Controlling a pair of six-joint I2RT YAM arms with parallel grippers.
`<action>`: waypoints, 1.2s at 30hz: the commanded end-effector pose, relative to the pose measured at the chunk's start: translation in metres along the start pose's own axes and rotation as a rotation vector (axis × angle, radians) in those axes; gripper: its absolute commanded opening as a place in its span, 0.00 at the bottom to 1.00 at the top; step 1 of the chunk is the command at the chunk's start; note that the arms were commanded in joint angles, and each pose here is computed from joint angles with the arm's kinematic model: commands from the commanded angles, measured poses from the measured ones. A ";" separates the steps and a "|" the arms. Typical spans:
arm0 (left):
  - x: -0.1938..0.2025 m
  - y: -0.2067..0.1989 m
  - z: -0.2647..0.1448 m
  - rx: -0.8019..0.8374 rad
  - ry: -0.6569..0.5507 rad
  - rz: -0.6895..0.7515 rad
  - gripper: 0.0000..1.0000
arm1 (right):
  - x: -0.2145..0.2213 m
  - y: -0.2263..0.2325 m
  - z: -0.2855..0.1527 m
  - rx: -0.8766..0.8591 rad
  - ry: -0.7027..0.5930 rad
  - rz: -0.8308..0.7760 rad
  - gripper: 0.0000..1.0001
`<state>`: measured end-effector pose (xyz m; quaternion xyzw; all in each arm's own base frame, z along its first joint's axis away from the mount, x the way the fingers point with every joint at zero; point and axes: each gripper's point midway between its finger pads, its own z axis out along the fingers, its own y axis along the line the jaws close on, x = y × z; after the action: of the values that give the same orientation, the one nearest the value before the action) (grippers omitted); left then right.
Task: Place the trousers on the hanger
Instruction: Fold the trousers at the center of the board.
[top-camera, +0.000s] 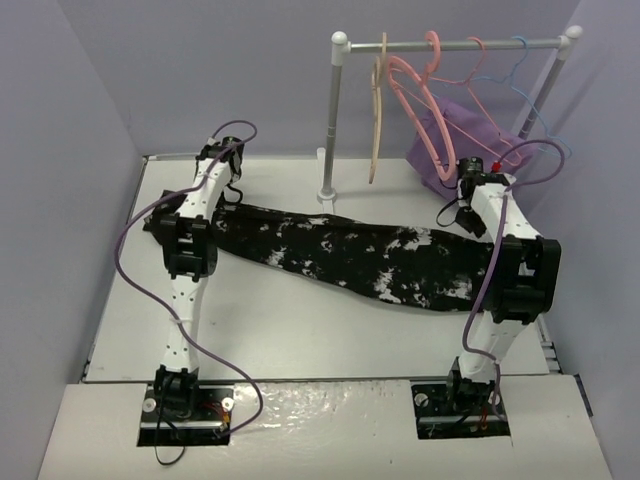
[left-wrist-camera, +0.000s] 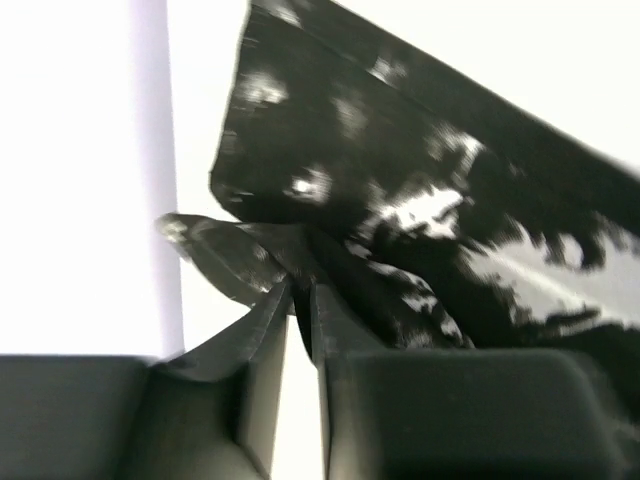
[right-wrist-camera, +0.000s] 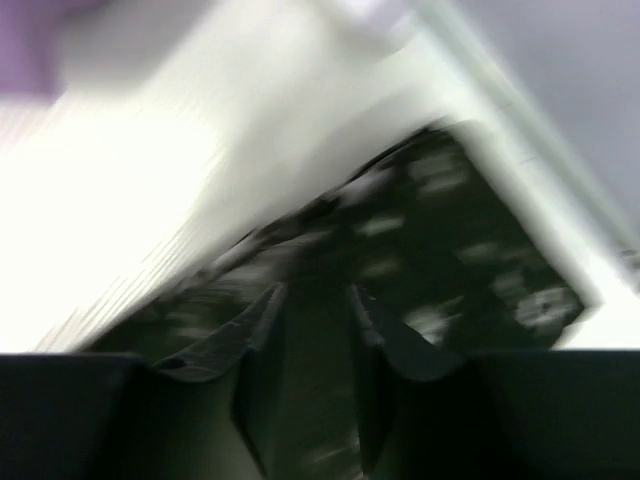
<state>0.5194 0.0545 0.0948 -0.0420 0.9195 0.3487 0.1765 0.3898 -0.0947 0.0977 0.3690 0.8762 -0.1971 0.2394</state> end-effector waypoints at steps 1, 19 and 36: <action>-0.055 0.098 -0.032 -0.213 -0.203 -0.184 0.23 | -0.055 -0.048 -0.019 0.143 -0.164 0.045 0.31; 0.021 0.081 -0.118 0.357 -0.203 -0.495 0.81 | 0.086 0.026 -0.137 -0.410 -0.107 -0.105 0.68; 0.167 0.084 -0.129 0.465 -0.114 -0.513 0.88 | 0.258 0.122 -0.244 -0.942 -0.199 -0.667 0.69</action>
<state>0.3094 0.0302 0.1452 -0.1787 0.9457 0.0871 0.2571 0.2380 0.2054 0.1103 -0.0351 0.9368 0.0635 0.3423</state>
